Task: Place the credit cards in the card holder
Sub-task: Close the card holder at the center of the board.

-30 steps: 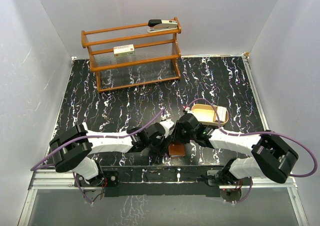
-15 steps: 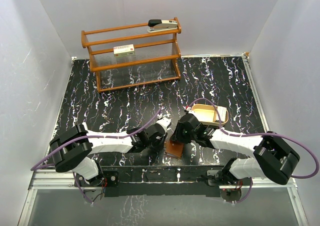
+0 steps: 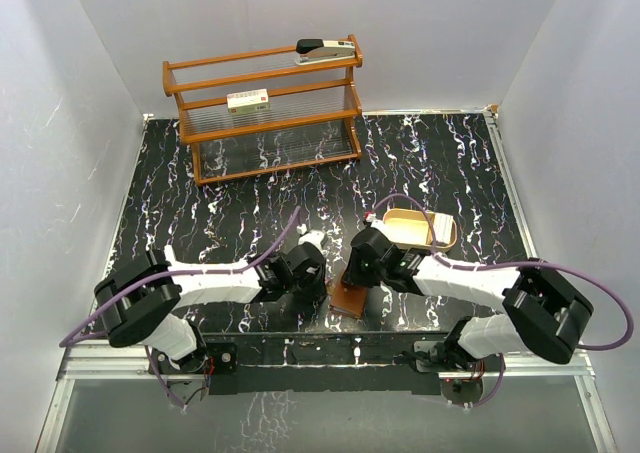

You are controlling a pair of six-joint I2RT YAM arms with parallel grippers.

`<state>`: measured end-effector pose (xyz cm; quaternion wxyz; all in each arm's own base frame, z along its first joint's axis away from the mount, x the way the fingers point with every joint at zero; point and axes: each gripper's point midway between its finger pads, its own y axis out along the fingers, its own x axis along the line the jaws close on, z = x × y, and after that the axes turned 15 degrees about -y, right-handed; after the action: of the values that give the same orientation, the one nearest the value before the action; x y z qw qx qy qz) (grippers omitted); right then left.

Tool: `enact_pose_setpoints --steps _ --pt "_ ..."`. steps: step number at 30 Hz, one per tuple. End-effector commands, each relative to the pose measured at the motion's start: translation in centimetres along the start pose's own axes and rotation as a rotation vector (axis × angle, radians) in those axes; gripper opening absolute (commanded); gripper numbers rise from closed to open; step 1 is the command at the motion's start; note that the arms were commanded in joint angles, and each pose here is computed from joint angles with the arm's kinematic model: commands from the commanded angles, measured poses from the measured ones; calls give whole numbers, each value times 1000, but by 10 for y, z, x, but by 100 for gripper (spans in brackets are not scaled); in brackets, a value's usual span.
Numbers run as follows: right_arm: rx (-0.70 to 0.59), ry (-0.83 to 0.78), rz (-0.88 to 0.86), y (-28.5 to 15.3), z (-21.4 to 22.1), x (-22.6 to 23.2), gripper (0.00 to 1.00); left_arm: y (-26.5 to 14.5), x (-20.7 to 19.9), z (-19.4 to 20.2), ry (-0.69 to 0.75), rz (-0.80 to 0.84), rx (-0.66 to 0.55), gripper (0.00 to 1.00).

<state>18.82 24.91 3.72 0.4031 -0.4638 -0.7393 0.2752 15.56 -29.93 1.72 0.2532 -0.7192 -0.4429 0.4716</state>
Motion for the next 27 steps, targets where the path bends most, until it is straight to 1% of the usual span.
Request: enact_pose_setpoints --steps 1,4,9,13,15,18,20,23,27 --pt "94 -79 120 3 26 -20 13 -17 23 21 -108 -79 109 24" --pt "105 -134 130 1 29 -15 13 -27 19 12 -158 -57 92 27" --pt "137 -198 163 -2 31 -13 16 -44 8 -1 -257 39 85 29" --pt "136 -207 170 -3 28 -10 17 -40 14 0 -385 117 125 29" --pt "140 -209 167 -3 29 -9 17 -36 19 -1 -422 134 139 28" --pt "126 -212 157 -8 25 -5 17 -31 14 -2 -421 163 157 29" --pt "107 -221 188 -17 20 -7 17 -31 3 -4 -421 209 181 28" --pt "64 -194 202 -32 11 -9 21 -32 -10 -4 -438 270 205 28" --pt "12 -142 187 -44 5 -9 29 -31 -11 -5 -435 267 209 28"
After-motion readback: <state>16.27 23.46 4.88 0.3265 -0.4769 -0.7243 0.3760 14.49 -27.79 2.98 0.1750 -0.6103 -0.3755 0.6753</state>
